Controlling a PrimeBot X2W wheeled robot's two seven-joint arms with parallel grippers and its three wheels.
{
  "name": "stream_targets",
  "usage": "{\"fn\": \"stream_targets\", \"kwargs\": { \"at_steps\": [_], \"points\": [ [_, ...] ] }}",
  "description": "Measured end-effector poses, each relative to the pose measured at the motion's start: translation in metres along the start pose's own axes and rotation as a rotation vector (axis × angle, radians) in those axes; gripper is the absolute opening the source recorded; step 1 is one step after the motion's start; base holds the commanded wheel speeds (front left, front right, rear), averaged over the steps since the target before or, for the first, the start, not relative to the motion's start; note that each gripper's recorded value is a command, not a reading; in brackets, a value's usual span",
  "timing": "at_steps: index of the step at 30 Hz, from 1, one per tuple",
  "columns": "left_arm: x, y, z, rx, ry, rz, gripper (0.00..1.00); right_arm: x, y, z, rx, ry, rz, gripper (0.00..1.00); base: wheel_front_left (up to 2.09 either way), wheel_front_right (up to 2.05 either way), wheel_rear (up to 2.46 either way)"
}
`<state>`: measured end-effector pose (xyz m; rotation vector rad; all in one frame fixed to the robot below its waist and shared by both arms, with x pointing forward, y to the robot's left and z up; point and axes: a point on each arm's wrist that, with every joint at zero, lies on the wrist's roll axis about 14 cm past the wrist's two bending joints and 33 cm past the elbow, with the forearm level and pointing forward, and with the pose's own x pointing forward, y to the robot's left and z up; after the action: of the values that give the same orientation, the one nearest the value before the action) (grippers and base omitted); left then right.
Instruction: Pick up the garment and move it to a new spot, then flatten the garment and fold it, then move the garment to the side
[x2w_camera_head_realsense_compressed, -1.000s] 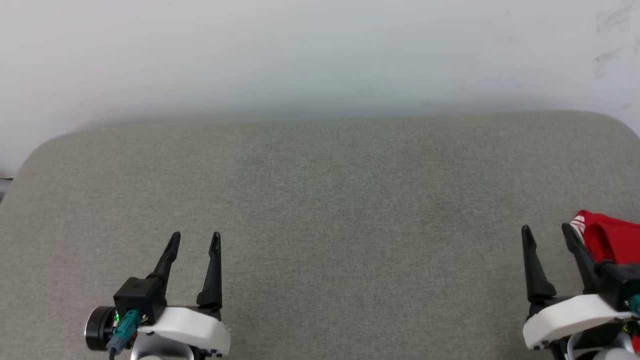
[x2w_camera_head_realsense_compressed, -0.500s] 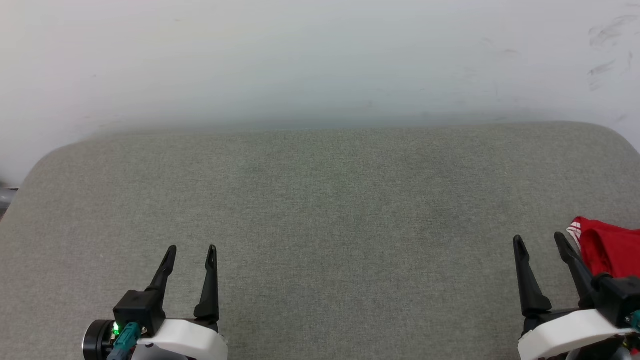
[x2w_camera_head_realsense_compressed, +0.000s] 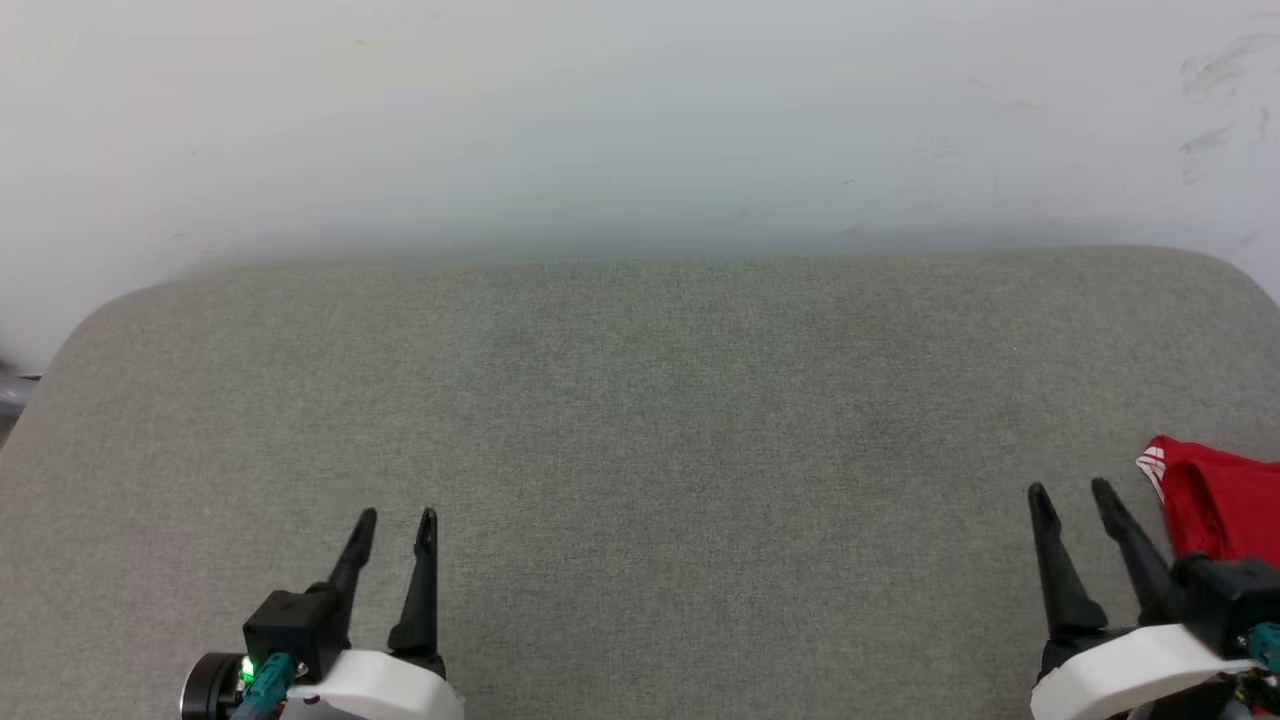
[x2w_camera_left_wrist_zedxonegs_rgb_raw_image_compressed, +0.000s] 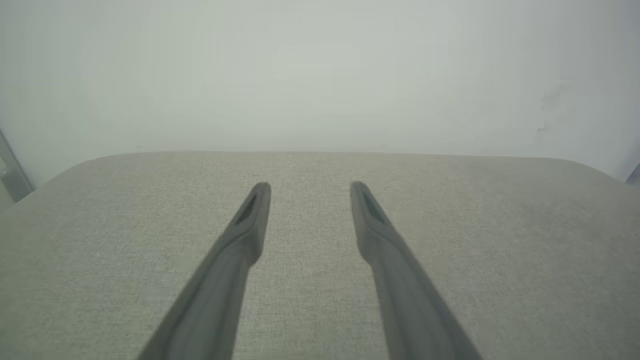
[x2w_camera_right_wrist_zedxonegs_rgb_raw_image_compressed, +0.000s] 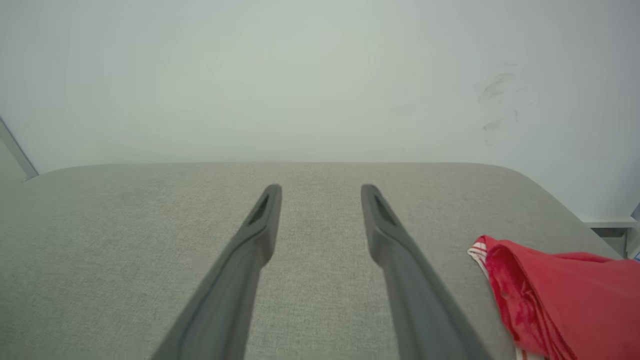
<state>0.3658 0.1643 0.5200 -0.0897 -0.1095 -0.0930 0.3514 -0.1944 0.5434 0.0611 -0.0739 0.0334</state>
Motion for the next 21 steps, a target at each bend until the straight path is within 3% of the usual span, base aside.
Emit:
{"fn": "stream_targets", "kwargs": {
  "at_steps": [4, 21],
  "points": [
    [-0.008, 0.000, -0.018, -0.024, 0.062, 0.013, 0.00, -0.004, -0.002, -0.017, 0.016, 0.052, -0.008, 0.00, 0.00, 0.00, 0.00],
    [-0.007, 0.016, -0.030, -0.333, 0.128, 0.109, 0.00, -0.001, -0.005, -0.029, 0.342, 0.080, -0.036, 0.00, 0.00, 0.00, 0.00]
  ]
}}
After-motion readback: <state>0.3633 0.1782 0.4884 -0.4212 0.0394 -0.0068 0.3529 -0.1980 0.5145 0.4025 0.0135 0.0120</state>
